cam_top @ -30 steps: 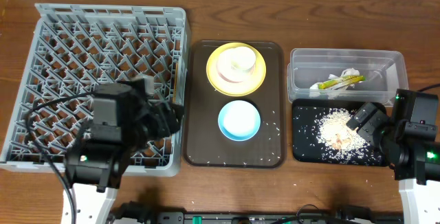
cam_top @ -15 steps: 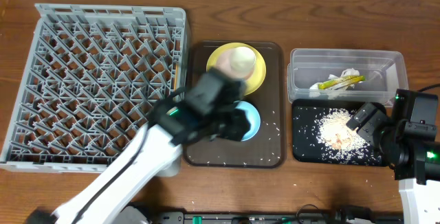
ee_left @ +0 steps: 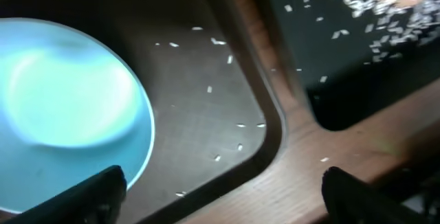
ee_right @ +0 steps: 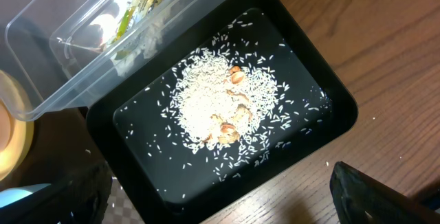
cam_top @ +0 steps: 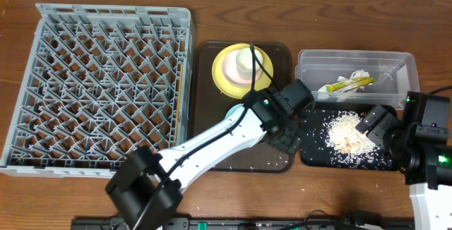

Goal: Sort waste into correct bins and load items into the dishwasher
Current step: 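Move the left gripper from the rack toward the blue bowl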

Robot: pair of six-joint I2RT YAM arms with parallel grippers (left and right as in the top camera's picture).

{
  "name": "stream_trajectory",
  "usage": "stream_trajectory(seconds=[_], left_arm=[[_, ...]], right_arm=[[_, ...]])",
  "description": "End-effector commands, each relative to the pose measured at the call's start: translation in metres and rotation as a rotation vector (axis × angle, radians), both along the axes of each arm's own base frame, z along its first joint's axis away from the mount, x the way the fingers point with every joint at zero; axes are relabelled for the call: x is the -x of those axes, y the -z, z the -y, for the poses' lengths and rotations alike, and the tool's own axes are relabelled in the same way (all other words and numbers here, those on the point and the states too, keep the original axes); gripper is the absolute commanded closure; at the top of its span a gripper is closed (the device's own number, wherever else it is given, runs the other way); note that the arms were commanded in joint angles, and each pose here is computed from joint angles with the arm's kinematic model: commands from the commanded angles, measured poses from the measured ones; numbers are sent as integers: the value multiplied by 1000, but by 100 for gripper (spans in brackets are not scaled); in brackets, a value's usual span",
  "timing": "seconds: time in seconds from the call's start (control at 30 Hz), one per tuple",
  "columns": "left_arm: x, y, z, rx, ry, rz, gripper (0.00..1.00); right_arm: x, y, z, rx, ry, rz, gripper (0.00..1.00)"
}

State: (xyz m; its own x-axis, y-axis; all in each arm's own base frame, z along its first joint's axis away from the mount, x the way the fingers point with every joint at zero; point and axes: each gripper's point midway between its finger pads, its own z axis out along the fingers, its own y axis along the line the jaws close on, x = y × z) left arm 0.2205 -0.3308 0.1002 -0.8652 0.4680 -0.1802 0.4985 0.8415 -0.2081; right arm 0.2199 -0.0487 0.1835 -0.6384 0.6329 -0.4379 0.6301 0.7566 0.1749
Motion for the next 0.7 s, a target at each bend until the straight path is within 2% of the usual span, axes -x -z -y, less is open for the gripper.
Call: stream_trajectory(seconds=[0.0,0.03,0.07,0.1,0.17,0.23,0.5,0.67], left_arm=[[-6,2,-2,-22,8,24,15],[-8,4,-5,-36,2,35,30],[-11,6,-8,-58,-5,57,41],[-15,7,-12,-78,-12,76,47],[-19,12,-20,-118,-32,107,54],[-19,18,-25,-137,-40,110,58],[-15,52,-30,-153,-62,91,58],[-13,66,-31,-162,-68,83,62]], right_arm=[[0,-3,2,0,10,9,1],[0,-3,2,0,10,8,1],[0,-3,2,0,10,9,1],[0,-3,2,0,10,8,1],[0,-3,2,0,10,8,1],[0,-3,2,0,10,8,1],[0,-3,2,0,10,8,1],[0,-3,2,0,10,8,1]])
